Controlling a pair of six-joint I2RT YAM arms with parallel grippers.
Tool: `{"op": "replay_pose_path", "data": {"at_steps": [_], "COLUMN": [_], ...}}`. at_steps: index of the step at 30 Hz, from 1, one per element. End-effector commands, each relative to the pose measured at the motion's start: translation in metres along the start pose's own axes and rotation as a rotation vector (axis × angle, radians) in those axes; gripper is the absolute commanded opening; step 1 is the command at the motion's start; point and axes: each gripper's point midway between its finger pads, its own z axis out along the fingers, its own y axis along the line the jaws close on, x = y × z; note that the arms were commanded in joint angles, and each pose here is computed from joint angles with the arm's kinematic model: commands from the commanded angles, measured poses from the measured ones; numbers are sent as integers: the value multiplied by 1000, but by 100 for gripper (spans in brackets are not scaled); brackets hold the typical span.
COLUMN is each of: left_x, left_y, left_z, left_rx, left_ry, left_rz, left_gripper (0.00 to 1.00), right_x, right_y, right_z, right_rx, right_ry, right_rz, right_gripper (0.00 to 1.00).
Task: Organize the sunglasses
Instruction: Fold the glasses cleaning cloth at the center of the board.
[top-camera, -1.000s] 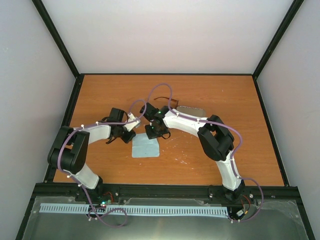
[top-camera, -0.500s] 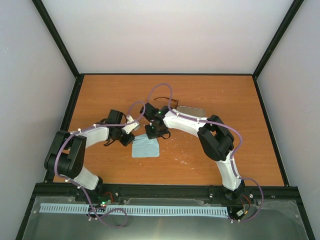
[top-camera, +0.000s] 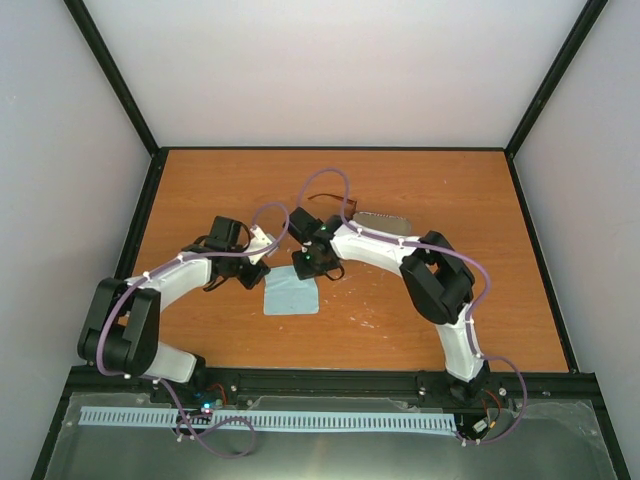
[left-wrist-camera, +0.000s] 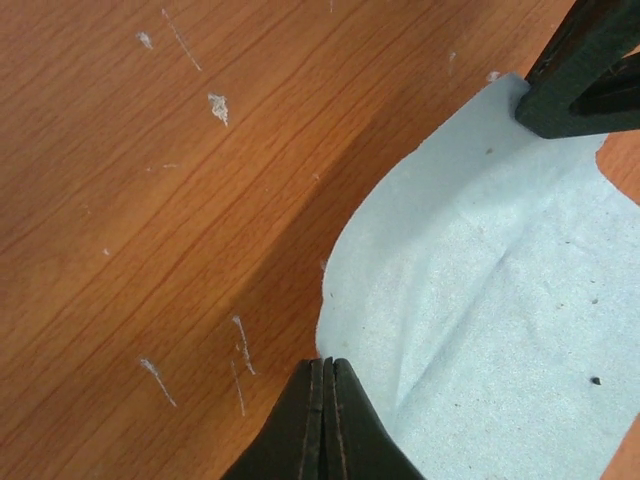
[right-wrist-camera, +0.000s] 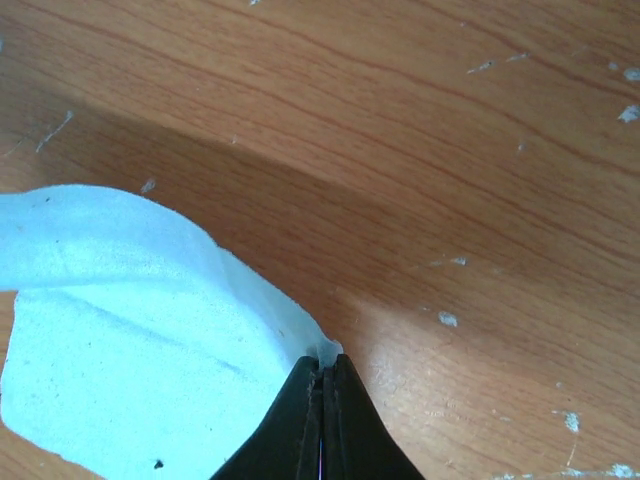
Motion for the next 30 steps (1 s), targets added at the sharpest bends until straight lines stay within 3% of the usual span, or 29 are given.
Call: {"op": "replay_pose_path", "data": {"at_steps": [1, 13, 30], "left_x": [-11, -14, 22], "left_y": [-5, -22, -50], "left_z": [-9, -21, -22], "left_rx": [14, 82, 185], "left_ry": [-45, -72, 2], "left_rz": [42, 57, 92], "left_gripper": [0, 0, 1], "right_x": [-9, 15, 48], "right_y": [6, 10, 9], "right_z": [-23, -26, -12], "right_rx": [-57, -142, -180], "right_ry": [-69, -52, 51], "right_rz": [3, -16, -61], "right_gripper": [3, 3, 3]}}
